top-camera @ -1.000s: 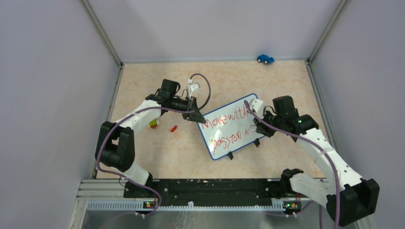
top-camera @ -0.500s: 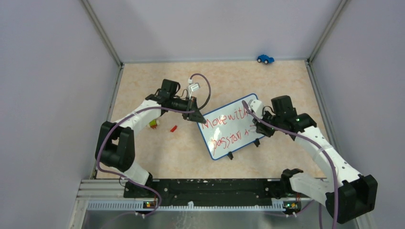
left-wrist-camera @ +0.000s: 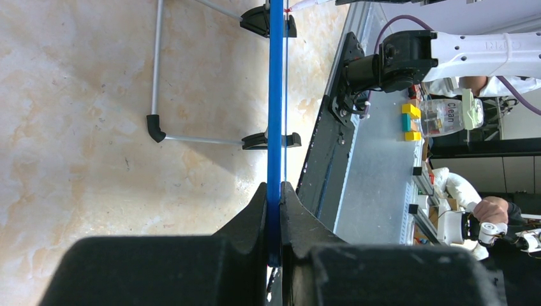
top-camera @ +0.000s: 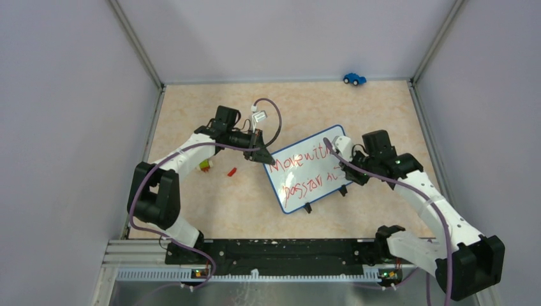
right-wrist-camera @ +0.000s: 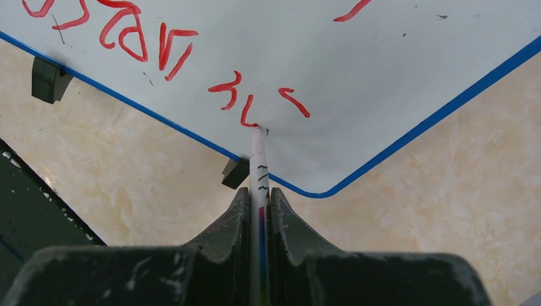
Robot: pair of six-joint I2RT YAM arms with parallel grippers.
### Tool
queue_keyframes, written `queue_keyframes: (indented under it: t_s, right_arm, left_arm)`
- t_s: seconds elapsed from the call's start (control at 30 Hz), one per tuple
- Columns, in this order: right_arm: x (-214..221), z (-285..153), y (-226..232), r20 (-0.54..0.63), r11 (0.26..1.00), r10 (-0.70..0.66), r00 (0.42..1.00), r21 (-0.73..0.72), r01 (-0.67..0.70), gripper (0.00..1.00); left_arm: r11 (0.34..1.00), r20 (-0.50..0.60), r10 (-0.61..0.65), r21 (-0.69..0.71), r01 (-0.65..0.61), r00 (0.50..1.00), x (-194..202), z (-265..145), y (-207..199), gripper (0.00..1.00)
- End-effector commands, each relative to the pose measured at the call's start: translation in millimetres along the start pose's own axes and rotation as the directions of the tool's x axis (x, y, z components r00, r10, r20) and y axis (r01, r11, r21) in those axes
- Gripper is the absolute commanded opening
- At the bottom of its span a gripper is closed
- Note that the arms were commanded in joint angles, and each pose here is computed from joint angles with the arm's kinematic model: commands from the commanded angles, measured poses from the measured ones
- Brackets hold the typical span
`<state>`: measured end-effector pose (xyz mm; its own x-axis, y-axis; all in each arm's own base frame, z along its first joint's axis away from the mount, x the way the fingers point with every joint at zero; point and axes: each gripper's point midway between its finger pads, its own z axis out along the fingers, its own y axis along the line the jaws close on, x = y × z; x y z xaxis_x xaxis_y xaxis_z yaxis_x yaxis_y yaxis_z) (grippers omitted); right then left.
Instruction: Write a sentence on the whiteboard
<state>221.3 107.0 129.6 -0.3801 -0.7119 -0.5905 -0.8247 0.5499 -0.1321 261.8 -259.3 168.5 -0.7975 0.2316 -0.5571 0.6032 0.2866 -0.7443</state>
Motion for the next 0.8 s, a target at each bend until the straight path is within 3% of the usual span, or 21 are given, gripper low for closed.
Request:
queue_keyframes:
  t_s: [0.0, 0.43, 0.77]
  right_arm:
    - [-26, -8, -18, 0.083, 0.996, -0.009, 0.996, 0.086, 0.002, 0.00]
    - [-48, -9, -7, 0.154, 1.000, 0.002, 0.988, 0.027, -0.006, 0.00]
    - [-46, -12, -3, 0.145, 0.999, -0.007, 0.989, 0.036, 0.002, 0.00]
  left_arm:
    - [0.996, 0.021, 0.023, -0.088, -0.021, 1.000, -6, -1, 23, 0.00]
    - [0.996, 0.020, 0.023, -0.085, -0.021, 1.000, -4, -1, 23, 0.00]
    - [0.996, 0.019, 0.022, -0.084, -0.021, 1.000, -4, -1, 23, 0.00]
